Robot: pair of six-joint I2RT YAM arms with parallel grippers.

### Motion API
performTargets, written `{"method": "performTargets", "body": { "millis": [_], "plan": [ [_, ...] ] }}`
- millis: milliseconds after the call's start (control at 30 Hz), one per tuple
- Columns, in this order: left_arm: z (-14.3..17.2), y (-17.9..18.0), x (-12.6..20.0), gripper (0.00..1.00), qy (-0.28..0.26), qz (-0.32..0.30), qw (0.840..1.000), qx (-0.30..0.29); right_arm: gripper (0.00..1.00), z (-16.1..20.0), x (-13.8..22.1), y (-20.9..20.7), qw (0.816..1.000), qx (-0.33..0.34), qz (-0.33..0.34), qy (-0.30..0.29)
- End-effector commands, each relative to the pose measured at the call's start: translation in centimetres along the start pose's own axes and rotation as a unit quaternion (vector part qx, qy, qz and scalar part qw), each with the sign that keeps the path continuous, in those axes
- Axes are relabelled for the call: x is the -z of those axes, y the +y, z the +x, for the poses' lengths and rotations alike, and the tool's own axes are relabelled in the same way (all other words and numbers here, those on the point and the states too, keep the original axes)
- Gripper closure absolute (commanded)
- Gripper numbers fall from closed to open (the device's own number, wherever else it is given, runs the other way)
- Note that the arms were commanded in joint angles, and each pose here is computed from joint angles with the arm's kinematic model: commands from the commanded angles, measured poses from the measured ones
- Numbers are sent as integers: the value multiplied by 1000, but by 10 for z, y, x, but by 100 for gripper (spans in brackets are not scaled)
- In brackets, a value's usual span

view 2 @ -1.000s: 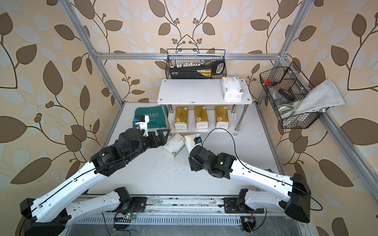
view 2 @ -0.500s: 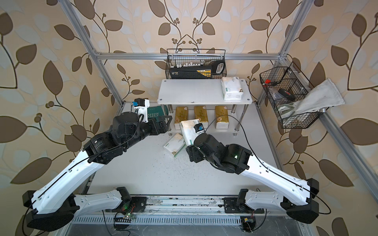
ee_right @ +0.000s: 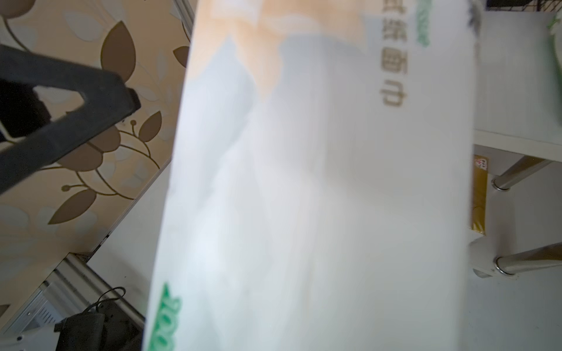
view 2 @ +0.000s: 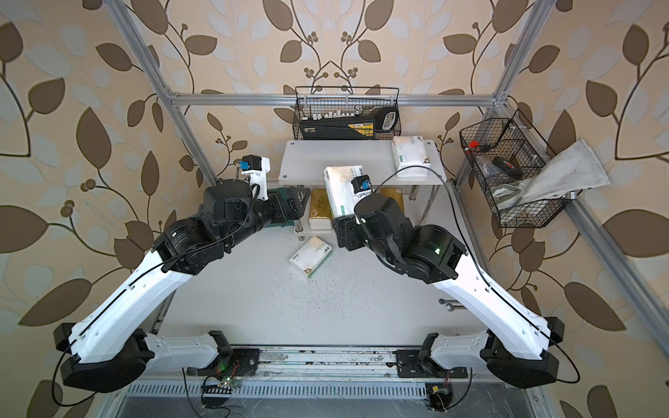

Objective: Place the tissue boxes on the shelf by color
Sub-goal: Place a box of tissues on the shelf.

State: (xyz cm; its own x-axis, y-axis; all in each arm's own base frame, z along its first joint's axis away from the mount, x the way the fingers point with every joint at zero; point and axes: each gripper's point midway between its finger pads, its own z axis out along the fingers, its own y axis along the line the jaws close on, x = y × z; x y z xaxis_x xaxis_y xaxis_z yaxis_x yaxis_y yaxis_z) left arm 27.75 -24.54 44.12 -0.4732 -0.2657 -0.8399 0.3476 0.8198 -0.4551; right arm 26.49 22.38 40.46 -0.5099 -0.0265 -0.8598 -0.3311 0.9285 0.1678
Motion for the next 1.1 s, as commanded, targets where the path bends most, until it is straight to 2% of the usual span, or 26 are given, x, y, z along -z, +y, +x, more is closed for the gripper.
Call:
{"method": "performTargets", "body": {
  "millis": [0, 433, 700, 1067],
  "plan": [
    [-19, -14, 1, 1, -26, 17, 999, -11, 25, -28, -1, -17, 999, 5, 35, -29],
    [-15, -14, -39, 1, -11, -9, 999, -33, 25, -73, -50, -74, 994, -44, 90, -32],
    [-18, -13, -44, 1, -15, -9, 999, -32, 25, -72, -87, -80, 994, -37, 101, -3],
    [-16, -11, -43, 1, -14, -11, 999, -28, 25, -69, -120, -102, 991, -36, 130, 25]
  ]
}}
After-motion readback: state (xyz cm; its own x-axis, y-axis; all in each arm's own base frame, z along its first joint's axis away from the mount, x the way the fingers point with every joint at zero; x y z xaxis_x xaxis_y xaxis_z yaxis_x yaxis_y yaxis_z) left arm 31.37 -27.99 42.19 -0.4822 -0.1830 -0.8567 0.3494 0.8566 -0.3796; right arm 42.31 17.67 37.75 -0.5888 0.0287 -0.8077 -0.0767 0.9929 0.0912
